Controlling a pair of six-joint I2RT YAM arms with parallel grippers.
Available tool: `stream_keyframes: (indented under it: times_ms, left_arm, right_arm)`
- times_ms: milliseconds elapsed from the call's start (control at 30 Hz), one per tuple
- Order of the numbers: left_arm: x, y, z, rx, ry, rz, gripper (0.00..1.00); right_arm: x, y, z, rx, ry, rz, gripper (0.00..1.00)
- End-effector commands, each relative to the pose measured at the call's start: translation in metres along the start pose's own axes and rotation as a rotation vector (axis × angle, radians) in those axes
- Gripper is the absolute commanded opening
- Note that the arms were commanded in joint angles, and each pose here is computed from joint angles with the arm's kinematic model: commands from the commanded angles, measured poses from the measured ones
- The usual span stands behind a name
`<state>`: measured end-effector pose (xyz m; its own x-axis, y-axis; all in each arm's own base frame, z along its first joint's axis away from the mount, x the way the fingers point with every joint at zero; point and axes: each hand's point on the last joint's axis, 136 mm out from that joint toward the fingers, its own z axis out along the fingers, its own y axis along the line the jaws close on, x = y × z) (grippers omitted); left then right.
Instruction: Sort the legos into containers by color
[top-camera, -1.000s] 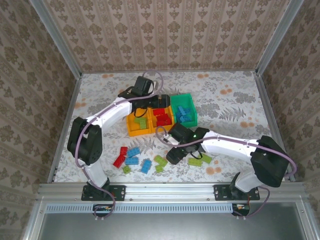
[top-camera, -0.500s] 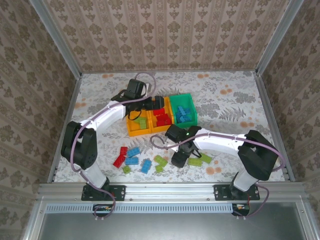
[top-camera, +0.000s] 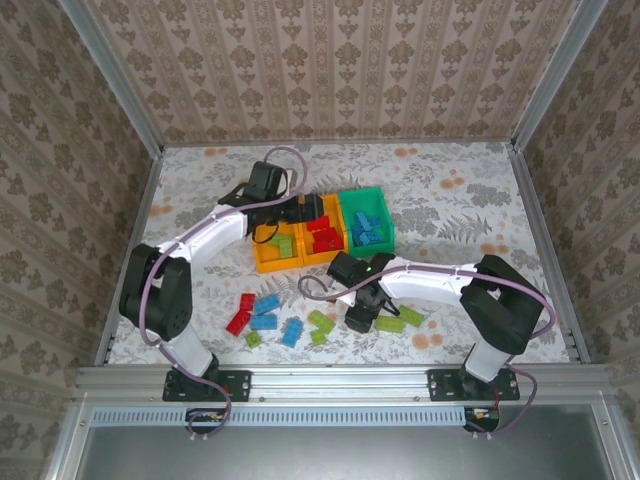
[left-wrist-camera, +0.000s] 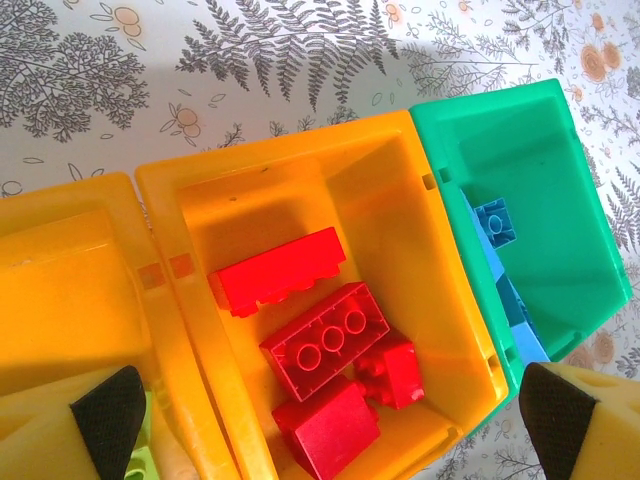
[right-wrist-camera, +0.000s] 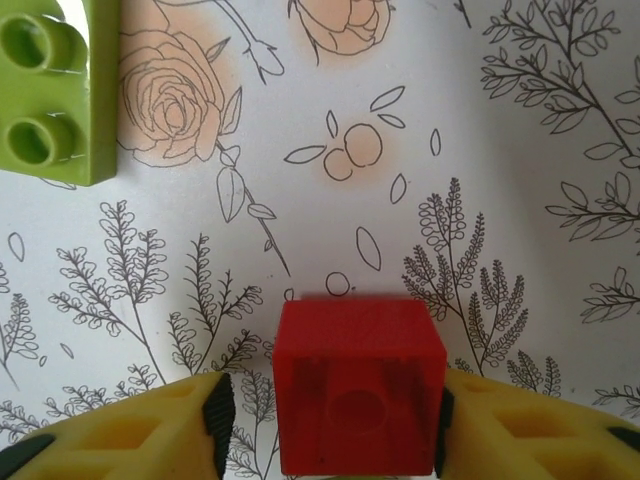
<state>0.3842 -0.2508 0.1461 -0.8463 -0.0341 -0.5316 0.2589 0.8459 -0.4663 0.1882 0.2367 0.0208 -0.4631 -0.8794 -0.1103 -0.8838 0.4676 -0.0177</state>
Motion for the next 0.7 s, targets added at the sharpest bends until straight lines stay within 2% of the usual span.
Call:
stream_keyframes:
  times_ms: [0,133,300,500,667]
  left_arm:
    - [-0.01,-0.005,-0.015,0.022,-0.05,-0.006,1.0]
    - [-0.009,0.0,-0.017,0.01,-0.052,-0.013,1.0]
    - [-0.007,0.004,-0.024,-0.006,-0.067,-0.011,1.0]
    - [-0.01,0.025,-0.041,-0.057,-0.105,-0.038,1.0]
    - [-0.003,0.042,-0.059,-0.116,-0.139,-0.054,1.0]
  right_arm:
    - [-0.007,-0.006,0.002,0.029,-0.004,-0.015,0.5]
    - [-0.007,-0.008,0.002,0.043,-0.002,-0.006,0.37]
    - [-0.016,-0.012,-0.009,0.064,-0.057,0.011,0.3]
    - [-0.042,-0.021,-0.042,0.045,-0.232,0.088,0.26]
    - [-0.072,-0.047,-0.08,0.033,-0.422,0.242,0.25]
